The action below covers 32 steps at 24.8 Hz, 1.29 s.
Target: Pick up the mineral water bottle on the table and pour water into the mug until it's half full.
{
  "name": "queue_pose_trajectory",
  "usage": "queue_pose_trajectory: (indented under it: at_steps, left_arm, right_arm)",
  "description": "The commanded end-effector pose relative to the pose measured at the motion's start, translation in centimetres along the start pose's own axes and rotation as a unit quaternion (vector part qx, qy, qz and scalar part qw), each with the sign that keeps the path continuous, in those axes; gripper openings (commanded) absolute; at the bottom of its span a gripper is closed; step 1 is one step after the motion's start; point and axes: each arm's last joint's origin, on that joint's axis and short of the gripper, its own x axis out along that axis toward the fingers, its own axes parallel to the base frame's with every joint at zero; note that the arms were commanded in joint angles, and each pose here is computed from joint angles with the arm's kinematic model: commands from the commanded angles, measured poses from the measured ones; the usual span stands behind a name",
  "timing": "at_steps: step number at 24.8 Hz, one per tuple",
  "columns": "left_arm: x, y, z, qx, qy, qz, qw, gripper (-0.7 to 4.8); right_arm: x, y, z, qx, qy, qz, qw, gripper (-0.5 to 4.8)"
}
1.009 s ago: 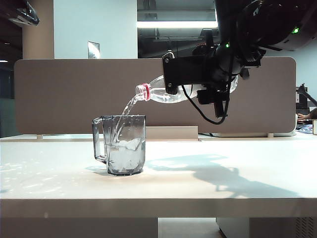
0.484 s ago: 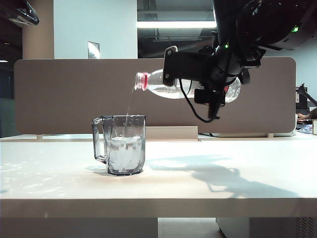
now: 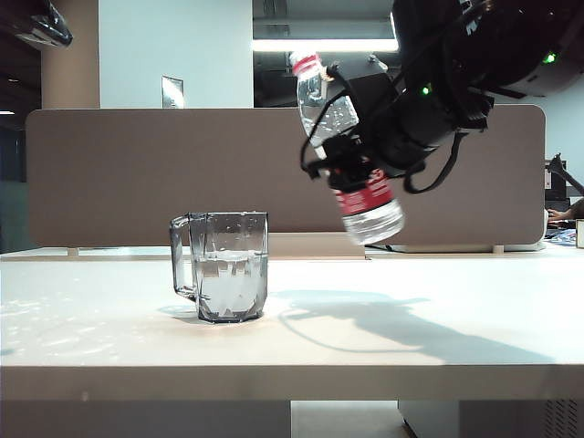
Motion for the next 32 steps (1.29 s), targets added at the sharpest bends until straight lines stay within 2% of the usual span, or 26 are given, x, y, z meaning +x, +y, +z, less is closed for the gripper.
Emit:
queue_pose_trajectory:
  at_steps: [1, 4, 9, 14, 17, 21, 26, 28, 32]
  left_arm:
    - [-0.1, 0.0, 0.2, 0.001, -0.007, -0.002, 1.000, -0.01]
    - [-0.1, 0.0, 0.2, 0.001, -0.007, -0.002, 1.000, -0.01]
    - [-0.1, 0.0, 0.2, 0.001, -0.007, -0.002, 1.000, -0.01]
    - [-0.1, 0.0, 0.2, 0.001, -0.007, -0.002, 1.000, -0.01]
    - [-0.1, 0.0, 0.2, 0.001, -0.007, -0.002, 1.000, -0.01]
    - [-0.1, 0.0, 0.2, 0.001, -0.007, -0.002, 1.000, -0.01]
    - [-0.1, 0.0, 0.2, 0.001, -0.007, -0.002, 1.000, -0.01]
    - [-0.1, 0.0, 0.2, 0.001, -0.007, -0.002, 1.000, -0.01]
    - [-0.1, 0.0, 0.2, 0.001, -0.007, -0.002, 1.000, -0.01]
  right_arm:
    - [-0.9, 0.3, -0.2, 0.134, -0.059, 0.044, 0.988, 1.98]
    - [-2.4, 0.7, -2.3, 0.167, -0.085, 0.049, 0.981, 1.98]
    - [-3.9, 1.4, -5.8, 0.181, -0.060, 0.073, 0.979, 1.98]
    - [-3.7, 2.3, -7.4, 0.195, -0.086, 0.079, 0.974, 1.98]
    - [-3.5, 2.6, -8.0, 0.193, -0.075, 0.082, 0.975, 2.04]
    - [-3.5, 2.7, -8.3, 0.190, -0.059, 0.082, 0.977, 2.75]
    - [-3.5, 2.7, -8.6, 0.186, -0.048, 0.083, 0.978, 2.76]
    - [-3.5, 2.8, -8.7, 0.185, -0.044, 0.083, 0.978, 3.50]
    - [-3.4, 2.8, -8.7, 0.185, -0.042, 0.083, 0.978, 3.93]
